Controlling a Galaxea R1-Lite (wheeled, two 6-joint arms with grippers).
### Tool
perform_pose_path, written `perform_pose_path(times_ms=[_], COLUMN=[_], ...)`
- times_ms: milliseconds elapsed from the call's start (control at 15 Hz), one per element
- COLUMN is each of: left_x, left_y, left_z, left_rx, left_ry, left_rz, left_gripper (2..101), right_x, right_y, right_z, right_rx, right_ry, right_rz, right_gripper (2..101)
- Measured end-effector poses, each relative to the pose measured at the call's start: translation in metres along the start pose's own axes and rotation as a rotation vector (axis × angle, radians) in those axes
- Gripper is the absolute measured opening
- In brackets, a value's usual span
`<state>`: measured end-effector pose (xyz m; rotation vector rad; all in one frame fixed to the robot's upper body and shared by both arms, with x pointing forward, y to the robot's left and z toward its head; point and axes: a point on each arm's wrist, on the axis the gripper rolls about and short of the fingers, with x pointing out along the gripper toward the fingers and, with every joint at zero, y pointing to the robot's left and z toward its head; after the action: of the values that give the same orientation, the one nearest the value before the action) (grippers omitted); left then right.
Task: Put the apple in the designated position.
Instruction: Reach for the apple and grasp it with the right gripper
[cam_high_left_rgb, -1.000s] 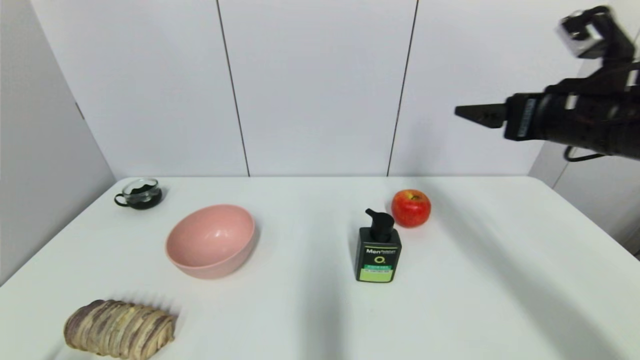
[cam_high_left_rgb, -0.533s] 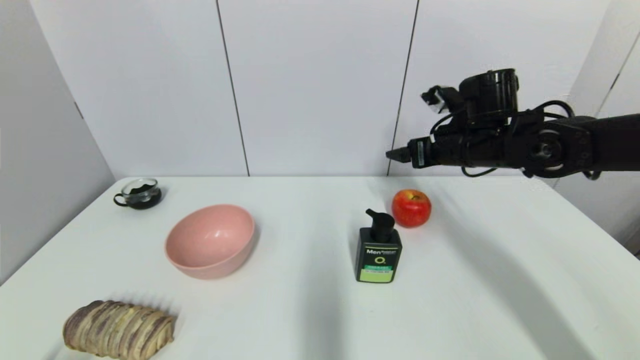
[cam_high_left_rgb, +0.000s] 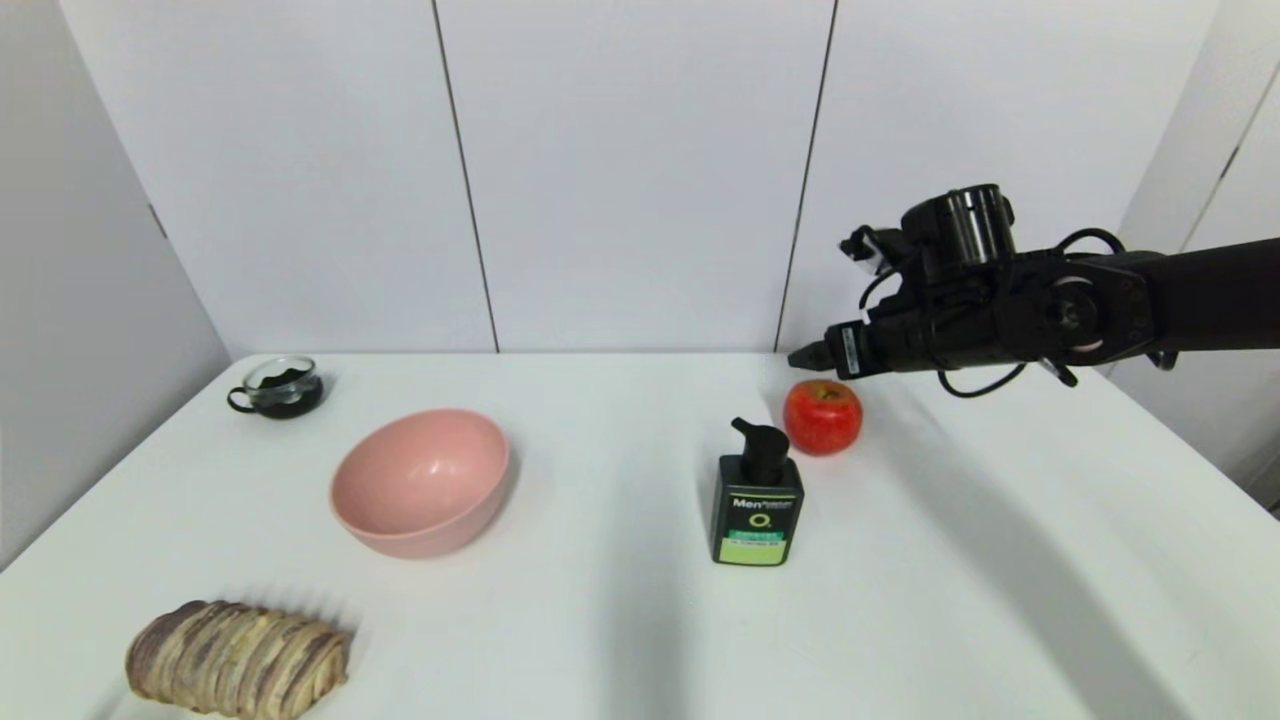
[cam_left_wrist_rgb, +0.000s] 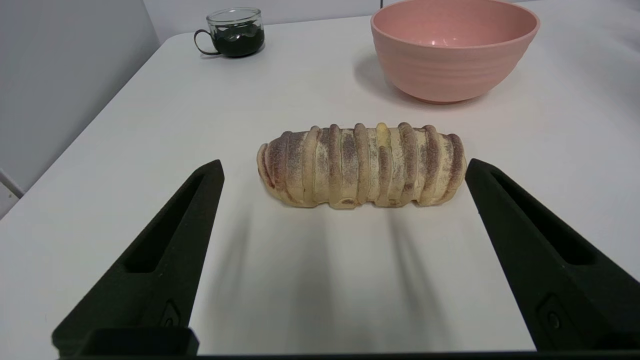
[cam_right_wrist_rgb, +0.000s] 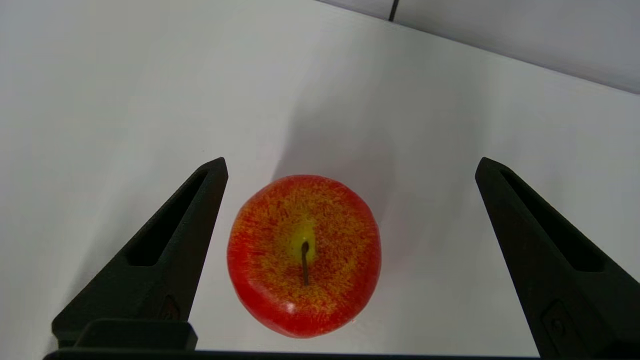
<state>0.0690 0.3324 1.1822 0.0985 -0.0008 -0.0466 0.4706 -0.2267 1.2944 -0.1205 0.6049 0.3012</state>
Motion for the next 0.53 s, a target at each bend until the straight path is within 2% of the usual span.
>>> perform_pose_path(times_ms=[533], left_x=[0.0], left_y=[0.0], left_z=[0.0], left_rx=[0.0], left_ry=[0.0], left_rz=[0.0], left_gripper=[97.8], right_x=[0.006], right_y=[0.001], right_z=[-0.022], right_rx=[0.003], right_ry=[0.091], right_rz=[0.02], right_gripper=[98.0])
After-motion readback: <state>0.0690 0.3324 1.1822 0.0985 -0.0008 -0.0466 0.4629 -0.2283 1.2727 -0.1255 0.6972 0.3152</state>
